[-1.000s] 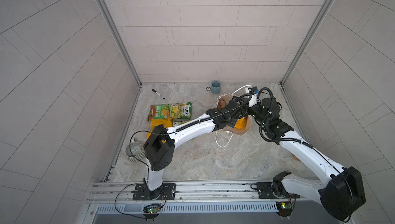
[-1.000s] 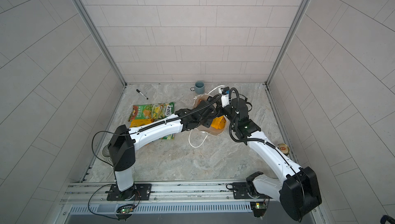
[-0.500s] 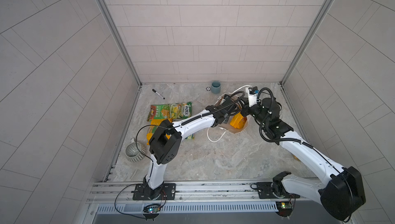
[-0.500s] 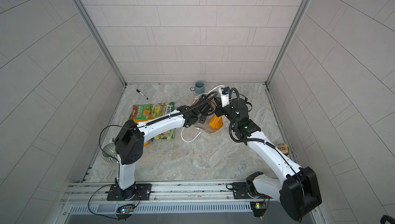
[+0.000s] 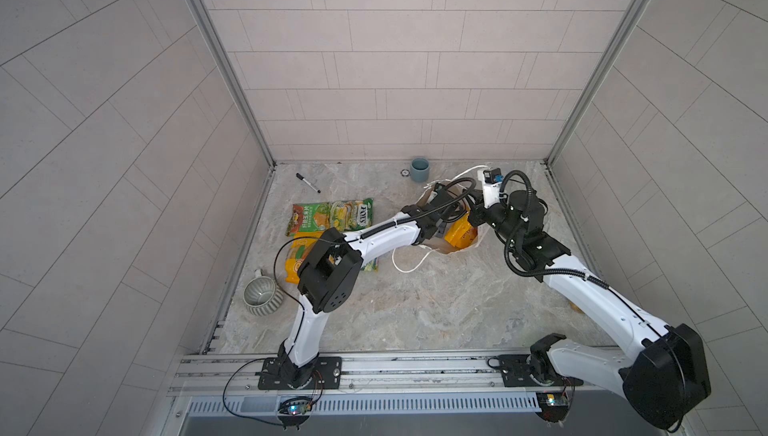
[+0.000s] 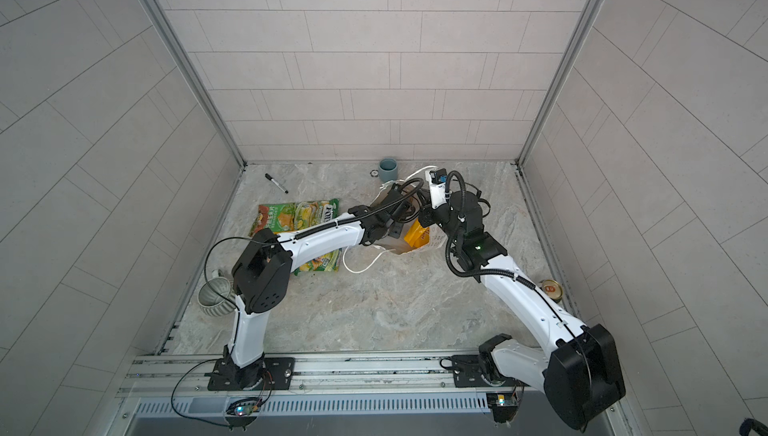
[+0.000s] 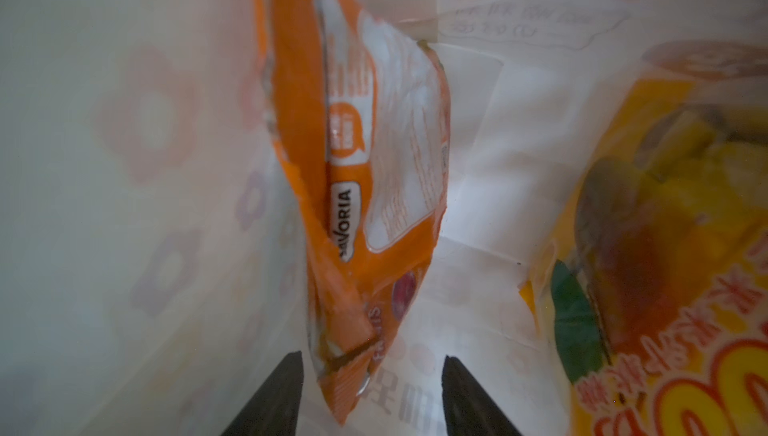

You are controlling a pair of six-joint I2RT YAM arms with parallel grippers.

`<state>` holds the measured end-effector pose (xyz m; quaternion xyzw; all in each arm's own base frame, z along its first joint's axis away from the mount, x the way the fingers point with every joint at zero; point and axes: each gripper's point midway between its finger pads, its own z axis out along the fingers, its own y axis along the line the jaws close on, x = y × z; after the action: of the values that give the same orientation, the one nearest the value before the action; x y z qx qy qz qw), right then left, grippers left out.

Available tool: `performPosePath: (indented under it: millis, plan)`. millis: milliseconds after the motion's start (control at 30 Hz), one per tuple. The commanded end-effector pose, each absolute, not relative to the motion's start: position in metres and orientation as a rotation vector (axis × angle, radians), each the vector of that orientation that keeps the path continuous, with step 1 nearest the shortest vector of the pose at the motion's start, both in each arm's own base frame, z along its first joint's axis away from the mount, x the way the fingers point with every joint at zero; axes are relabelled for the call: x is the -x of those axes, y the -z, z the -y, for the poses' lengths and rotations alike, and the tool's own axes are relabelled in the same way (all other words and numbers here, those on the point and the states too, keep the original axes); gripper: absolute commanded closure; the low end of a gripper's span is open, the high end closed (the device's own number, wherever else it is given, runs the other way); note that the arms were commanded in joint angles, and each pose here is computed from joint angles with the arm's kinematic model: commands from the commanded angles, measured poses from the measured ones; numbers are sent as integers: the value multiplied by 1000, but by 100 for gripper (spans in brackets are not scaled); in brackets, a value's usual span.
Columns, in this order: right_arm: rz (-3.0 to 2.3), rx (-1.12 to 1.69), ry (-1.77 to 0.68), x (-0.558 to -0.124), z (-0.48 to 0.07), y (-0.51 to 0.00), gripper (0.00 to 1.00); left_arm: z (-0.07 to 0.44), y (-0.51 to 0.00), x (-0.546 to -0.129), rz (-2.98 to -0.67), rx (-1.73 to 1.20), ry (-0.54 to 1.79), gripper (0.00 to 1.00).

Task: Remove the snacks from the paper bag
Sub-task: 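Lower the open left gripper into the bag toward the orange packet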

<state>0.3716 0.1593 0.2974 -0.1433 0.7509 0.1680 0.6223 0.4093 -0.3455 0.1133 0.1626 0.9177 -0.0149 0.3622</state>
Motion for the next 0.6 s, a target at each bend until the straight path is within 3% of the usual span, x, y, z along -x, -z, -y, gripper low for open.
performPosePath:
  millis: [0,233,400,500,567]
  plan:
    - [-1657,325,-408,-369,-161,-316,100,351,-108,-423,-2345,-402,94,43]
    - [-1659,324,-413,-371,-163,-313,100,373,-105,-431,-2281,-460,245,55]
    - [-1658,320,-415,-371,-163,-313,100,383,-101,-432,-2245,-514,316,68]
    - [-1658,319,-416,-371,-162,-313,100,385,-101,-432,-2251,-537,333,82]
    - [-1657,318,-416,-370,-162,-313,100,384,-104,-431,-2246,-538,335,84]
